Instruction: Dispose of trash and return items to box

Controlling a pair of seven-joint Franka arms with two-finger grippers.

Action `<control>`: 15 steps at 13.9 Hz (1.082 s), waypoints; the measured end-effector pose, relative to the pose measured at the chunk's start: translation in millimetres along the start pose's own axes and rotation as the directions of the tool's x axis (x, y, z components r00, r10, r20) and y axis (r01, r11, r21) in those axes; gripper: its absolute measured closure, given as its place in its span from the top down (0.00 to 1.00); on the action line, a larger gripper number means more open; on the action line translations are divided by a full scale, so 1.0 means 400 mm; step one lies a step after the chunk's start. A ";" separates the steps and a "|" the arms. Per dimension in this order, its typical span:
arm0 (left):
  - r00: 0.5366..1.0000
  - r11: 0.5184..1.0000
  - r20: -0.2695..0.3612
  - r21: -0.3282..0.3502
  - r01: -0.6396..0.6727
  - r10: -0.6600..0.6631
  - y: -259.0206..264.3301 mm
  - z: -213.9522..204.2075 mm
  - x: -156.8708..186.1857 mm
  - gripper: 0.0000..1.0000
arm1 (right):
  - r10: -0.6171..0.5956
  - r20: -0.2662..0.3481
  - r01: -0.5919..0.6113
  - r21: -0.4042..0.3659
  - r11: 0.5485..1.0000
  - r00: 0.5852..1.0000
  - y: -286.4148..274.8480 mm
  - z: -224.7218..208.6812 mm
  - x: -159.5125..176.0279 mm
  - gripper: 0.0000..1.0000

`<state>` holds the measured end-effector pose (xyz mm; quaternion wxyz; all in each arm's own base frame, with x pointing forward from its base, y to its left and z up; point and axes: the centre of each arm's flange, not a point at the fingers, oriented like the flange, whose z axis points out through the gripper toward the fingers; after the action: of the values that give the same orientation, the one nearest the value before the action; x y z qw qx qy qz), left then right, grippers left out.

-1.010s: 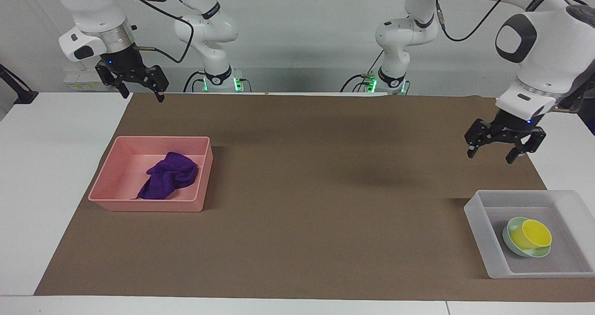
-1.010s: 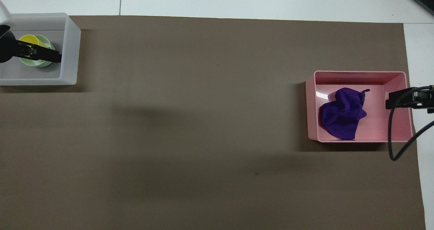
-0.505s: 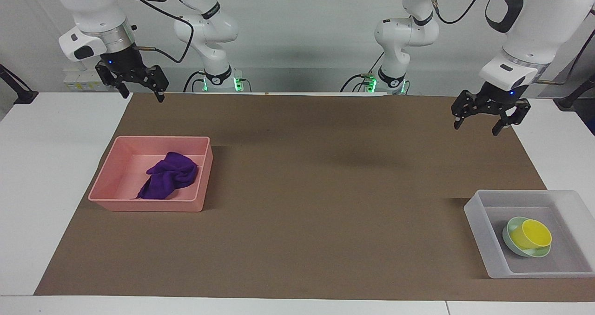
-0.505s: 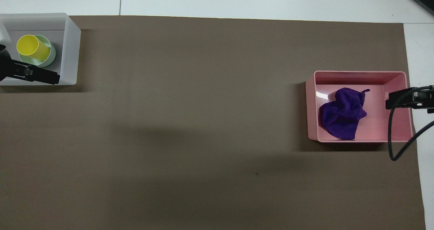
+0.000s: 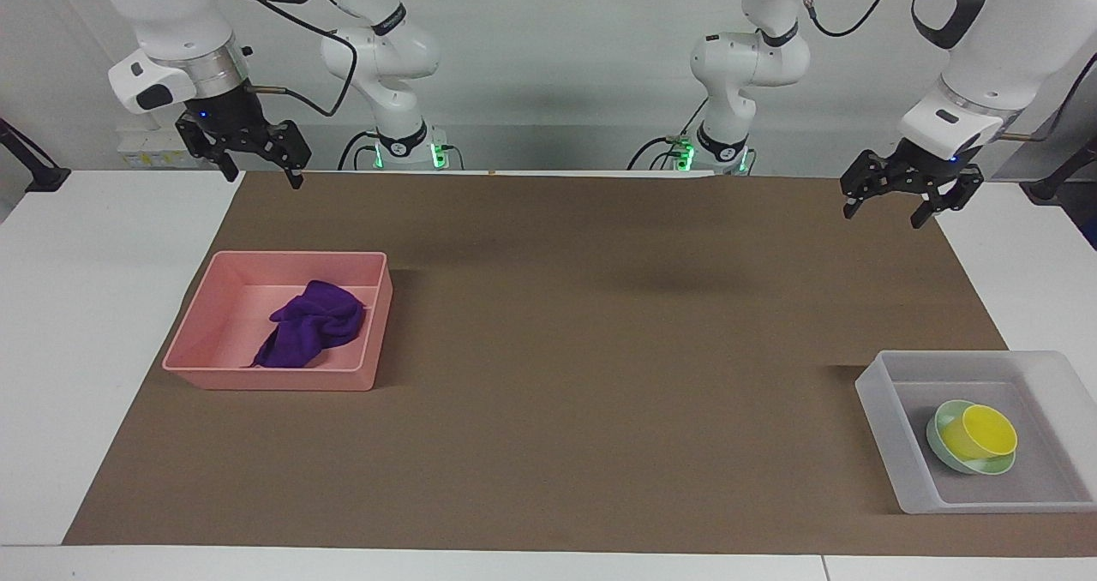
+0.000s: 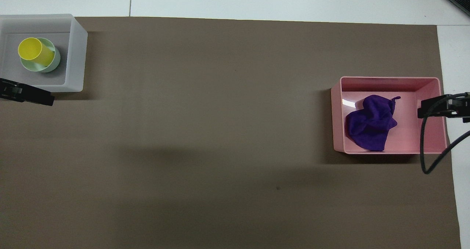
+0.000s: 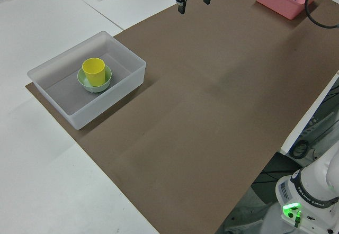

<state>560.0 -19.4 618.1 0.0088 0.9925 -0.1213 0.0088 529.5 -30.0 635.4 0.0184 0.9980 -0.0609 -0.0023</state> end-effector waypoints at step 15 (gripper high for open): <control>1.000 1.000 0.011 -0.002 0.010 -0.010 0.001 0.004 -0.003 1.00 | 0.000 0.000 0.000 0.000 1.000 1.000 0.000 0.000 0.000 1.00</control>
<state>558.8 -19.3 616.6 0.0093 0.9932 -0.1162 0.0032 529.5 -30.0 635.4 0.0184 0.9980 -0.0609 -0.0023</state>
